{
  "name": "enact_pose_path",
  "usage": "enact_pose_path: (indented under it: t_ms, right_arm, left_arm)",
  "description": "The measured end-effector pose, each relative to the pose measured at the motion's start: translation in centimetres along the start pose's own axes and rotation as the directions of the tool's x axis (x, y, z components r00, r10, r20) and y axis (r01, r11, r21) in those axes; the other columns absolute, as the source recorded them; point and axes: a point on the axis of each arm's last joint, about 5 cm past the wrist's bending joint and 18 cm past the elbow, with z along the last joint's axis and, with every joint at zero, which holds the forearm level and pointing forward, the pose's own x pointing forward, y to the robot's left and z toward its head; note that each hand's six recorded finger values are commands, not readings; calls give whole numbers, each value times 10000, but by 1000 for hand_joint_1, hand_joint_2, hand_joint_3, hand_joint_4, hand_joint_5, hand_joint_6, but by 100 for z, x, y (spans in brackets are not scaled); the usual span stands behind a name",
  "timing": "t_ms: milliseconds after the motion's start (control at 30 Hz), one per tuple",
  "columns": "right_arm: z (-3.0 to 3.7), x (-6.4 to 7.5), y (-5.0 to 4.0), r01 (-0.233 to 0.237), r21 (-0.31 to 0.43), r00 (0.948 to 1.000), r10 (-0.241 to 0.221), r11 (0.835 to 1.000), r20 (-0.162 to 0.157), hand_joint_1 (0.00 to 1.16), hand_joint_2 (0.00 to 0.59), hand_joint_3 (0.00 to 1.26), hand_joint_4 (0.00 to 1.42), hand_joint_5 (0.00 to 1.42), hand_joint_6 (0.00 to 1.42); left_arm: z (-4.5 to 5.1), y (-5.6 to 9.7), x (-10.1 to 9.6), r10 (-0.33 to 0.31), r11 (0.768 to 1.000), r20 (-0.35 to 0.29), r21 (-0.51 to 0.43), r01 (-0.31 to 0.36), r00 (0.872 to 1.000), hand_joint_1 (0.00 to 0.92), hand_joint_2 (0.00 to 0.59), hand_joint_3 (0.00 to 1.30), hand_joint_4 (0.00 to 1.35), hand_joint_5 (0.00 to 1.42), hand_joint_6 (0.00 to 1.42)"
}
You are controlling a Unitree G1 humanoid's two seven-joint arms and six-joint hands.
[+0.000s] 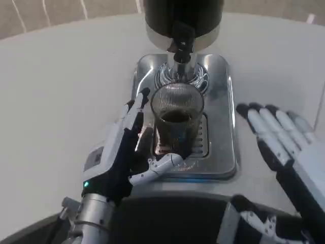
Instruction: Grasp the cup under the faucet to collect the drink, then remove the cup.
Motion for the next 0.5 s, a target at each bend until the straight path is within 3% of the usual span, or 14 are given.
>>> enact_pose_path:
  t_ms: [167,300,500]
  right_arm:
    - [-26,-116,49,-792,-84,9963,789,9968,-342,948,351,0,0,0,0]
    - [-54,-227,115,-1466,146,9855,1473,9891,-845,952,347,0,0,0,0]
    - [-61,-310,143,-1817,327,9766,1842,9828,-1108,953,340,0,0,0,0]
  left_arm:
    - [-1,-33,43,146,9993,-43,-355,-148,9999,261,41,0,0,0,71]
    - [0,-46,100,199,9986,1,-486,-199,9998,324,42,0,0,0,49]
    - [-4,-59,131,137,9988,-34,-478,-139,9999,383,41,0,0,0,40]
